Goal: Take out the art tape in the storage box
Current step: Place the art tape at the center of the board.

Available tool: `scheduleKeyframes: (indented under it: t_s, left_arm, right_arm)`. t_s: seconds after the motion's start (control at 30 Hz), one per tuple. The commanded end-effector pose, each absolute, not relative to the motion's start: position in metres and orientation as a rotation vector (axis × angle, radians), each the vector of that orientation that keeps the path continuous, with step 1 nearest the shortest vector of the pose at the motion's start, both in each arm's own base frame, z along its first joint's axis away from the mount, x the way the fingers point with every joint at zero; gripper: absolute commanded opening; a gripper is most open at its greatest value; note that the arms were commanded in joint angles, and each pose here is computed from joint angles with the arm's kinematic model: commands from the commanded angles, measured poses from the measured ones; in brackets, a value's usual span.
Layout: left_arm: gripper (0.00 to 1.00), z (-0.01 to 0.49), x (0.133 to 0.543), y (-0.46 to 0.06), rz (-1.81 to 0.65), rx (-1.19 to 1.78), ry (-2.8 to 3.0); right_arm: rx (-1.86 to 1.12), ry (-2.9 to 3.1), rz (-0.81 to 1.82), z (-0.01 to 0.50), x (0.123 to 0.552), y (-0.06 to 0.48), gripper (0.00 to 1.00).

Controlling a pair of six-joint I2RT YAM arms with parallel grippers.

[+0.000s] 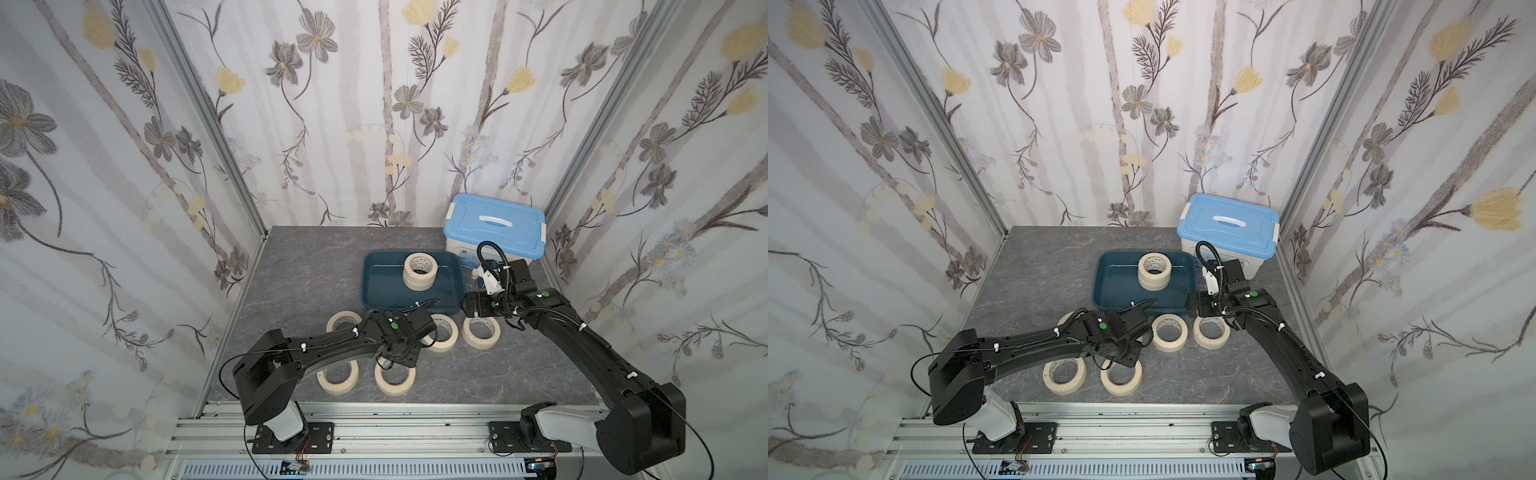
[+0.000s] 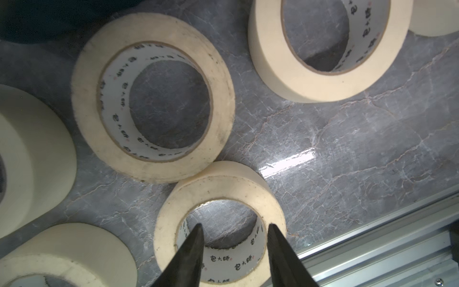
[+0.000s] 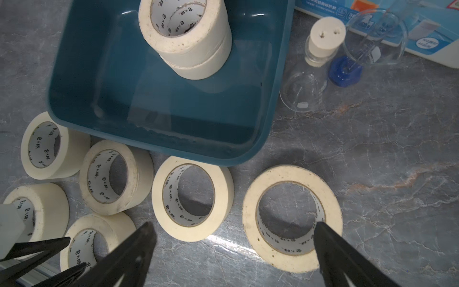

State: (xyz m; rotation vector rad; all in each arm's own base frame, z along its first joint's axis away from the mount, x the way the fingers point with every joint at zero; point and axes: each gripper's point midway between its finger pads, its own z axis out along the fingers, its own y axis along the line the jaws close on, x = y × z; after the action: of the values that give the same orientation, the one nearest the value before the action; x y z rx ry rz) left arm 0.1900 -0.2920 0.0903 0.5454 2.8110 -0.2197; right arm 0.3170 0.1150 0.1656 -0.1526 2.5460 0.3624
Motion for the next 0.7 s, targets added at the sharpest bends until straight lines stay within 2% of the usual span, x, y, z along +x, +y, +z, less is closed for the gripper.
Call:
scheduleKeyframes:
  t_s: [0.0, 0.2, 0.37, 0.47, 0.6, 0.67]
  left_arm:
    - [0.47, 0.099, 0.208, -0.276, -0.157, 0.492, 2.756]
    - [0.57, 0.118, 0.241, -0.258, -0.174, 0.34, 2.654]
    - [0.64, 0.14, 0.266, -0.245, -0.204, 0.241, 2.551]
    - [0.7, 0.153, 0.276, -0.236, -0.192, 0.198, 2.505]
    - [0.81, 0.165, 0.282, -0.224, -0.179, 0.142, 2.467]
    - [0.83, 0.169, 0.284, -0.218, -0.168, 0.122, 2.453]
  right_arm:
    - [-0.164, 2.538, 0.396, 0.172, 0.326, 0.126, 1.0]
    - [-0.195, 2.537, 0.396, 0.178, 0.351, 0.143, 0.99]
    - [-0.211, 2.547, 0.396, 0.176, 0.375, 0.156, 0.94]
    - [-0.191, 2.549, 0.368, 0.175, 0.39, 0.159, 0.87]
    - [-0.192, 2.566, 0.32, 0.165, 0.41, 0.167, 0.86]
    - [-0.19, 2.569, 0.308, 0.161, 0.421, 0.171, 0.86]
